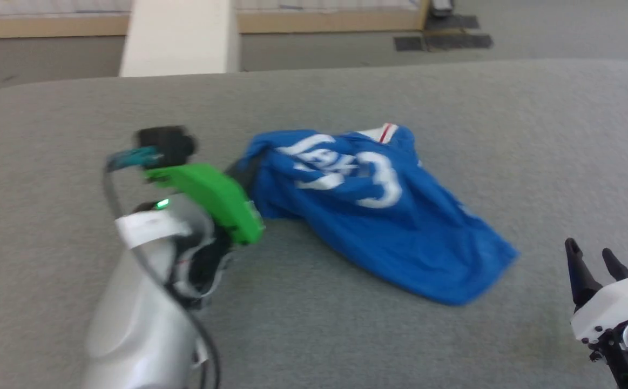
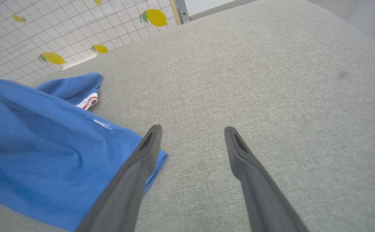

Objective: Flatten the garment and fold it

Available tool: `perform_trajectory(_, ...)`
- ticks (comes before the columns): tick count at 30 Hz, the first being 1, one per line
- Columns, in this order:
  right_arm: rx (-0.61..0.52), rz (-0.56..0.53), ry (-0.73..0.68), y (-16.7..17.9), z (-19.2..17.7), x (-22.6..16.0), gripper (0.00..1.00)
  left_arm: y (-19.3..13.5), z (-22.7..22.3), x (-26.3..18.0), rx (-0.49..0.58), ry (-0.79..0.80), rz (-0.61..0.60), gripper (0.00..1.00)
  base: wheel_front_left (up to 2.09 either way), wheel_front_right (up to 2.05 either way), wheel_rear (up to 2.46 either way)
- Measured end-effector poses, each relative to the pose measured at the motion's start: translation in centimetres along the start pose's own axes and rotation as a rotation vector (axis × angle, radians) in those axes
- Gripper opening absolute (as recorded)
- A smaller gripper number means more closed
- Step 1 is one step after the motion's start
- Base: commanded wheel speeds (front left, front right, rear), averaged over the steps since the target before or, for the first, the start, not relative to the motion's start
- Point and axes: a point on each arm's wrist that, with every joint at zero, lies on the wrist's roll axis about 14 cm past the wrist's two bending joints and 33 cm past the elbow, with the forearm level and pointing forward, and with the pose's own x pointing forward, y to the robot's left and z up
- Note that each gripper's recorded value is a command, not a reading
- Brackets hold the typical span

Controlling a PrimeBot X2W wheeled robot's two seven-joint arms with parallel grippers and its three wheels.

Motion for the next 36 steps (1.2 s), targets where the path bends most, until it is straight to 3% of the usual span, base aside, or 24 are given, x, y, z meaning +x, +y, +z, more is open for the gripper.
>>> perform_trajectory(4,-0.018,0.086,0.009,3.1,0.0,0.7,1.00,5.7,1.1,-5.6,-0.019,-0.060,0.211,0.00,0.00,0.00,0.00)
perform_trajectory(8,-0.035,0.154,0.009,5.7,0.1,1.3,1.00,10.1,-3.3,-11.6,-0.094,0.033,0.406,0.00,0.00,0.00,0.00)
perform_trajectory(13,-0.053,0.222,0.015,8.3,0.0,1.5,1.00,10.3,-13.3,-17.5,-0.288,0.284,0.498,0.00,0.00,0.00,0.00)
perform_trajectory(15,-0.057,0.237,0.017,8.9,0.0,1.5,1.00,9.7,-14.6,-18.2,-0.350,0.296,0.498,0.00,0.00,0.00,0.00)
perform_trajectory(16,-0.060,0.243,0.019,9.1,-0.1,1.4,1.00,9.5,-14.4,-18.2,-0.377,0.275,0.494,0.71,0.00,0.00,0.00)
perform_trajectory(17,-0.061,0.246,0.021,9.2,-0.1,1.4,1.00,9.6,-13.3,-18.0,-0.389,0.223,0.491,1.00,0.00,0.00,0.00)
perform_trajectory(18,-0.063,0.248,0.023,9.3,-0.2,1.4,1.00,9.7,-12.4,-17.7,-0.379,0.183,0.489,1.00,0.00,0.00,0.00)
perform_trajectory(20,-0.075,0.254,0.035,9.5,-0.5,1.4,1.00,10.4,-8.7,-17.1,-0.333,0.031,0.484,1.00,0.00,0.00,0.00)
perform_trajectory(22,-0.089,0.268,0.044,10.1,-0.6,1.4,1.00,11.0,-4.8,-16.6,-0.219,-0.093,0.471,1.00,0.00,0.00,0.00)
perform_trajectory(26,-0.155,0.324,0.092,12.6,-1.1,1.7,1.00,11.3,3.9,-16.7,0.122,-0.414,0.462,1.00,0.00,0.00,0.00)
perform_trajectory(27,-0.172,0.341,0.113,13.4,-1.2,1.9,1.00,10.9,5.1,-16.6,0.166,-0.476,0.447,1.00,0.00,0.00,0.00)
perform_trajectory(28,-0.195,0.360,0.136,14.4,-1.4,2.2,1.00,10.7,5.7,-16.5,0.251,-0.505,0.440,1.00,0.00,0.00,0.00)
perform_trajectory(31,-0.281,0.379,0.214,16.1,-2.0,3.4,1.00,10.2,5.9,-15.7,0.355,-0.556,0.418,1.00,0.00,0.00,0.00)
perform_trajectory(36,-0.417,0.375,0.336,17.8,-3.1,6.0,1.00,10.4,4.8,-13.8,0.417,-0.525,0.410,1.00,0.00,0.00,0.00)
